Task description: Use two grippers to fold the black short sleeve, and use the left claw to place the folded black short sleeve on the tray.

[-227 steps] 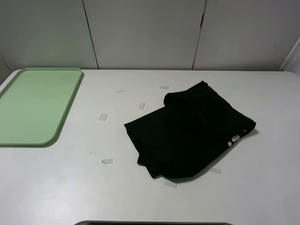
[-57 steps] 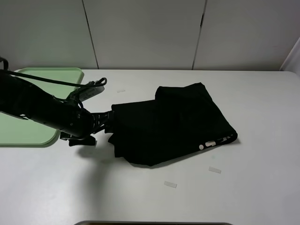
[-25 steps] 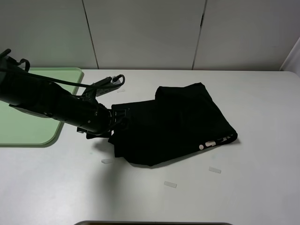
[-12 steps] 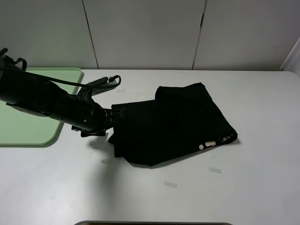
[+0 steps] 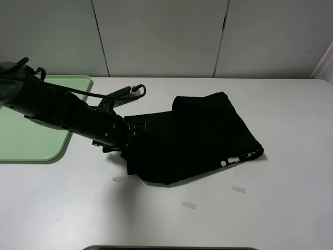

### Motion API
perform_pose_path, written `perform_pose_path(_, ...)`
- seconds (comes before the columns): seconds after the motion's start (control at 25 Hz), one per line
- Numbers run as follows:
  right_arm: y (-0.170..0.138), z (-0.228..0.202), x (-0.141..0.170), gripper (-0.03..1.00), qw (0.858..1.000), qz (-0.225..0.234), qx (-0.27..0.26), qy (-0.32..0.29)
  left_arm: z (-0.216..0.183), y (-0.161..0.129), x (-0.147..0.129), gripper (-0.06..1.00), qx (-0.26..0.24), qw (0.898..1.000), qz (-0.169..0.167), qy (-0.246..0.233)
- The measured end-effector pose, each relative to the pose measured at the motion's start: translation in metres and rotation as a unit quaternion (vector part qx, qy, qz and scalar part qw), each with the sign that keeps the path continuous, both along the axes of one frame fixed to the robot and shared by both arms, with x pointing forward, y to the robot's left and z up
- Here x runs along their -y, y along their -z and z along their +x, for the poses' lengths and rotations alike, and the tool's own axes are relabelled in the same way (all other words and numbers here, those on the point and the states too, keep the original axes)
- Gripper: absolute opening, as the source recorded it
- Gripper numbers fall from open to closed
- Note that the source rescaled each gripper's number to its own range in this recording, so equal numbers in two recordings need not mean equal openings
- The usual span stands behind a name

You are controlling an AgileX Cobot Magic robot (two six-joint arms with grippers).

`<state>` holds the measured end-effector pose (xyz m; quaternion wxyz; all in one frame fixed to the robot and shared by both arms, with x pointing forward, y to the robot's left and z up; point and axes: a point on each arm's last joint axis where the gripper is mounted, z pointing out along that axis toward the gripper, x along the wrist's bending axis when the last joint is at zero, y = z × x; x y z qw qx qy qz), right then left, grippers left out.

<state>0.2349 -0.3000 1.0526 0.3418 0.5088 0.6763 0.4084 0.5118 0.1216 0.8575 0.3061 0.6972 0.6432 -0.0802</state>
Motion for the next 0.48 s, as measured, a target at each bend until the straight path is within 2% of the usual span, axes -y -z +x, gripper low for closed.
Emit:
perform_pose_path(0.16,0.0,0.0,0.0,1.0,1.0,0.0,0.0,0.0,0.0004,0.0015,0.0022,0.84,-0.003,1.0,-0.006,0.005)
perform_pose_path(0.24,0.0,0.0,0.0,1.0,1.0,0.0,0.0,0.0,0.0004,0.0024,0.0021,0.75,-0.004,1.0,-0.005,0.005)
perform_pose_path(0.32,0.0,0.0,0.0,1.0,1.0,0.0,0.0,0.0,0.0002,0.0051,0.0016,0.61,-0.007,1.0,-0.001,0.004)
perform_pose_path(0.48,0.0,0.0,0.0,1.0,1.0,0.0,0.0,0.0,-0.0003,0.0103,0.0005,0.23,-0.012,1.0,0.007,0.002)
